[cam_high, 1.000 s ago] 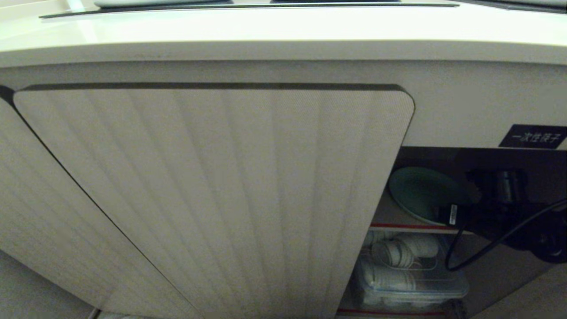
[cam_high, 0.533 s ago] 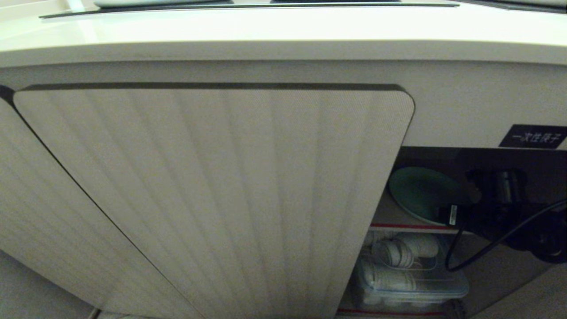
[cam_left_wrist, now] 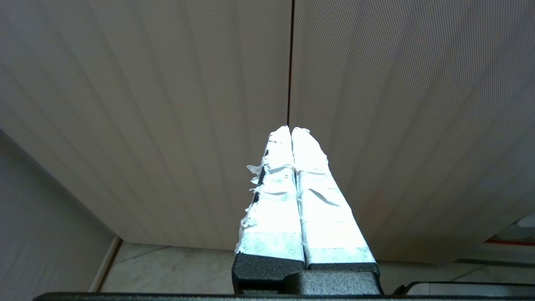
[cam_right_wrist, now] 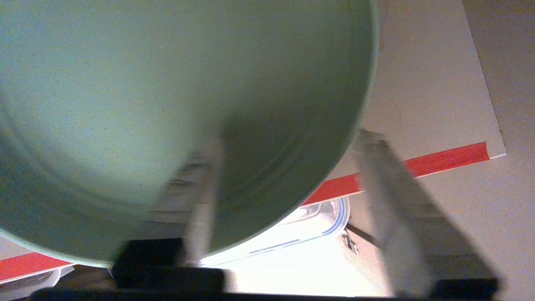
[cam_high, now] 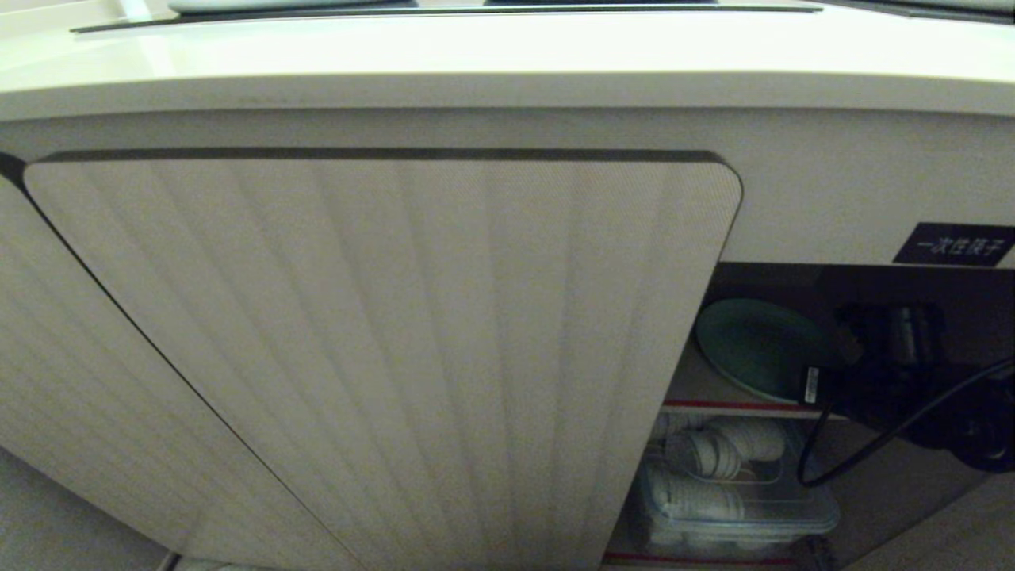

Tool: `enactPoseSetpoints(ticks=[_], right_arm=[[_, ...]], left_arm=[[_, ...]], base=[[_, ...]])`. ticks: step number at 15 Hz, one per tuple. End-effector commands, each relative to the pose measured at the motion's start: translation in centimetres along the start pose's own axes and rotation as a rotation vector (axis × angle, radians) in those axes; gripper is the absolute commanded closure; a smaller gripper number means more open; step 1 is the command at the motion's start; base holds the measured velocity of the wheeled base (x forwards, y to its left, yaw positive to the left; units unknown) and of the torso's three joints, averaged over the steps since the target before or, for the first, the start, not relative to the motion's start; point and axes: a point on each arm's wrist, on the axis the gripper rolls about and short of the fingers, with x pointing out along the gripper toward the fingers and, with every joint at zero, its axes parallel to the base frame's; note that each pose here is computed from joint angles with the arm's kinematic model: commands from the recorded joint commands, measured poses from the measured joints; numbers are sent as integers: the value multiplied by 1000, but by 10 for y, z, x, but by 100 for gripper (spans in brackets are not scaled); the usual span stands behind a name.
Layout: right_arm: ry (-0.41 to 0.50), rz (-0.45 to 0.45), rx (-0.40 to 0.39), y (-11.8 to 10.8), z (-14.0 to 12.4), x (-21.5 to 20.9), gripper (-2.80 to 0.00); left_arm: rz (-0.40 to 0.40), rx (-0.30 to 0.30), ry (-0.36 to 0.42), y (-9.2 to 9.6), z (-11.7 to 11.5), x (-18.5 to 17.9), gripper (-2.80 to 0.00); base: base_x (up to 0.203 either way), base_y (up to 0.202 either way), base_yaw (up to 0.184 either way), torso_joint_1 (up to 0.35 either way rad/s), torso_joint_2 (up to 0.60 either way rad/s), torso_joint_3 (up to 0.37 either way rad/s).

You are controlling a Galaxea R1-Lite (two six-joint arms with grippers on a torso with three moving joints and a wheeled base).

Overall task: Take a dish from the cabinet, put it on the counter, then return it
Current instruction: Take the plate from the cabinet

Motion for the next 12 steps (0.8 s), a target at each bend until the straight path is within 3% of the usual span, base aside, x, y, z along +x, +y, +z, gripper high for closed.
enactPoseSetpoints(ticks=[1,12], right_arm=[[-10,2,3,1,2,-1,0],[-30,4,7,0,4,-5,0]], left_arm=[[1,-1,0,0,0,0,0],[1,-1,0,0,0,0,0]], base=[[0,0,0,0,0,0],[0,0,0,0,0,0]])
